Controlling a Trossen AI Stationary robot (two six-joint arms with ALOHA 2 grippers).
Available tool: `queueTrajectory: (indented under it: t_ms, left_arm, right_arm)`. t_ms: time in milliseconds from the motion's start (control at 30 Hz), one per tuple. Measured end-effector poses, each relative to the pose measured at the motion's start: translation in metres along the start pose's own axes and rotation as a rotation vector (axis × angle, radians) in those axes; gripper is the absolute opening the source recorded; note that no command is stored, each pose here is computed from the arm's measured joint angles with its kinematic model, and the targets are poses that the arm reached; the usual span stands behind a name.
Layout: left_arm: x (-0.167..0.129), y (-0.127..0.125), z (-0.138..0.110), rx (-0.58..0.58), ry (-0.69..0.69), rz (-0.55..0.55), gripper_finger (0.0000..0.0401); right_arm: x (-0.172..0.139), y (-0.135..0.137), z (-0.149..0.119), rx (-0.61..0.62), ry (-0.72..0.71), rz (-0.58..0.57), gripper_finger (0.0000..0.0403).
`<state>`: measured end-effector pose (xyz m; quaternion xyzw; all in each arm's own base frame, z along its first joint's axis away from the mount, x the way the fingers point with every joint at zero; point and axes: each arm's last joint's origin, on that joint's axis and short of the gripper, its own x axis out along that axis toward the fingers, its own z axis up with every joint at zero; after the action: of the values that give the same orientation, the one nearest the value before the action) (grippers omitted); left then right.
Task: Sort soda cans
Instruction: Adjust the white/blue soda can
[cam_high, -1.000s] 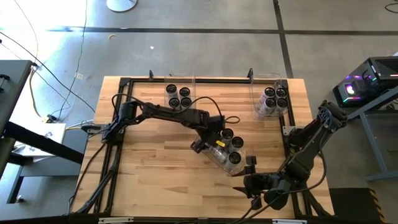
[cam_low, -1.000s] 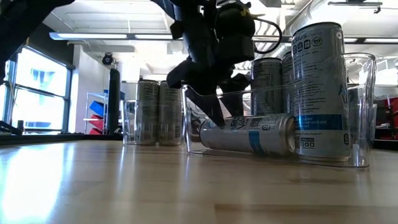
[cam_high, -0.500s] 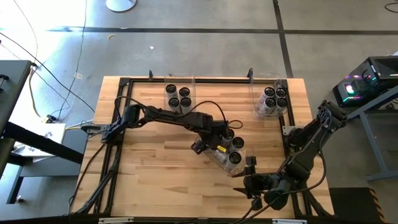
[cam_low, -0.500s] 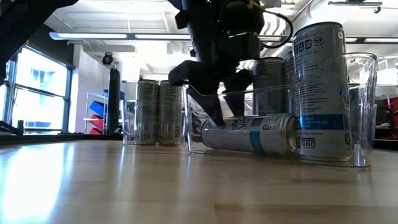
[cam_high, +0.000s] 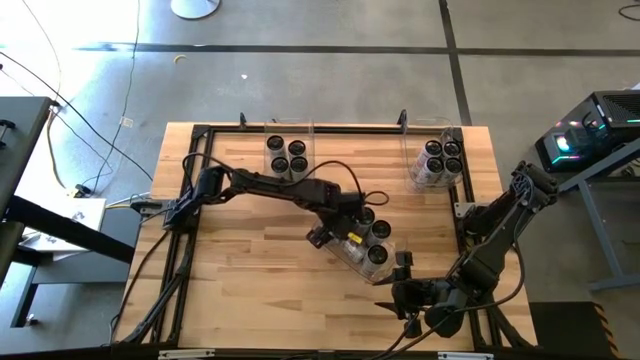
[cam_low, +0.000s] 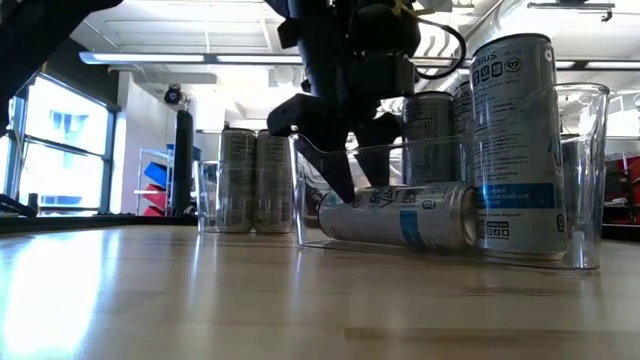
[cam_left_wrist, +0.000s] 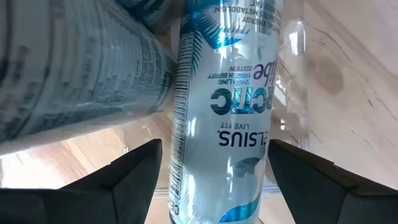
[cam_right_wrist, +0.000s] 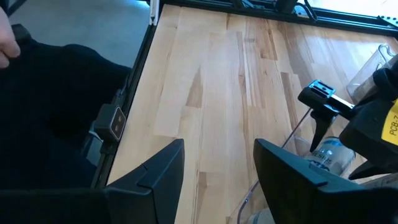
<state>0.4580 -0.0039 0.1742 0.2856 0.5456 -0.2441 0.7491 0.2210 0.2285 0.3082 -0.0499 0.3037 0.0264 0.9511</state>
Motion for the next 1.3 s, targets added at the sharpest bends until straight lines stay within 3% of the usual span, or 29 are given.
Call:
queueTrajectory:
  t_ms: [200,533,900,1300]
  left_arm:
    - [0.014,0.003,-0.008,0.000,0.025,-0.039,0.0264]
    - [0.027,0.005,-0.008,0.031,0.028,-0.028,0.0186]
    - [0.019,0.005,0.004,0.054,0.061,-0.001,0.0172]
    - [-0.013,0.006,0.025,0.069,0.072,0.000,0.0165]
  right_arm:
    - [0.000,0.000,0.000,0.003,0.000,0.000,0.0188]
    - [0.000,0.000,0.000,0.001,0.000,0.000,0.0188]
    - [0.000,0.000,0.000,0.002,0.003,0.007,0.0188]
    - [0.000,0.000,0.000,0.003,0.003,0.008,0.0188]
